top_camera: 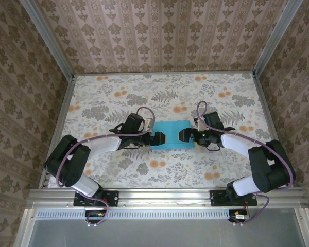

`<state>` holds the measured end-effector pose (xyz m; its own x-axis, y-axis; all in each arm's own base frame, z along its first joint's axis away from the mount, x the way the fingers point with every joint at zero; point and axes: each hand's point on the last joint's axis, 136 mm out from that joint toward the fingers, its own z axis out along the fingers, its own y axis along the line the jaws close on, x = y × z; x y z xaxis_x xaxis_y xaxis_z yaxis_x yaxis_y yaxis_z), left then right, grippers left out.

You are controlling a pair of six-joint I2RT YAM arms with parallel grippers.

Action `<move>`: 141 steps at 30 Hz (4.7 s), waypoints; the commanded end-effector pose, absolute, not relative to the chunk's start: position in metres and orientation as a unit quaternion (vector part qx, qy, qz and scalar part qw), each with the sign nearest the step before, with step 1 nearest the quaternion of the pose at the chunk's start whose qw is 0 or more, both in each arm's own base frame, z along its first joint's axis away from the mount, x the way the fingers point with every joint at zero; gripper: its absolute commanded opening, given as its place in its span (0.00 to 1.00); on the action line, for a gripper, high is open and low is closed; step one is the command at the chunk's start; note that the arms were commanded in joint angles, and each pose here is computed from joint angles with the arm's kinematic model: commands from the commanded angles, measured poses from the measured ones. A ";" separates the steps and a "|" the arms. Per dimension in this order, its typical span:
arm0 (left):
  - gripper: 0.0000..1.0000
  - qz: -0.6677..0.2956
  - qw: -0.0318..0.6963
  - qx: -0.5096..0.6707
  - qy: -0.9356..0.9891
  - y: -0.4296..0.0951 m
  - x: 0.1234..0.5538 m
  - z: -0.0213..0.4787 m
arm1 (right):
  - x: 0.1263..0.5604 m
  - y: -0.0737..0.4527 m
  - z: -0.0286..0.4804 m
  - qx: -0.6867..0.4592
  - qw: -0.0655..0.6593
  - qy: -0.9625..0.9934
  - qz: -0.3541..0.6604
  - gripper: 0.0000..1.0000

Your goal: Fold the paper box

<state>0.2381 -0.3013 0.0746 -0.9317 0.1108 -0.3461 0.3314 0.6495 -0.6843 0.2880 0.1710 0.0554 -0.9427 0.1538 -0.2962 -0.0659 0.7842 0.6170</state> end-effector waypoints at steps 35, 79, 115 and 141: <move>1.00 -0.449 0.216 0.095 0.862 -0.283 0.229 0.185 | 0.268 0.184 0.155 0.038 0.221 0.892 0.391 1.00; 1.00 -0.405 0.166 0.057 0.897 -0.283 0.237 0.090 | 0.277 0.182 0.057 0.027 0.150 0.936 0.317 1.00; 1.00 -0.422 0.122 0.048 0.897 -0.294 0.233 0.076 | 0.277 0.188 0.065 0.019 0.161 0.933 0.321 1.00; 1.00 -0.418 0.115 0.051 0.900 -0.291 0.227 0.081 | 0.277 0.185 0.072 0.014 0.174 0.936 0.305 1.00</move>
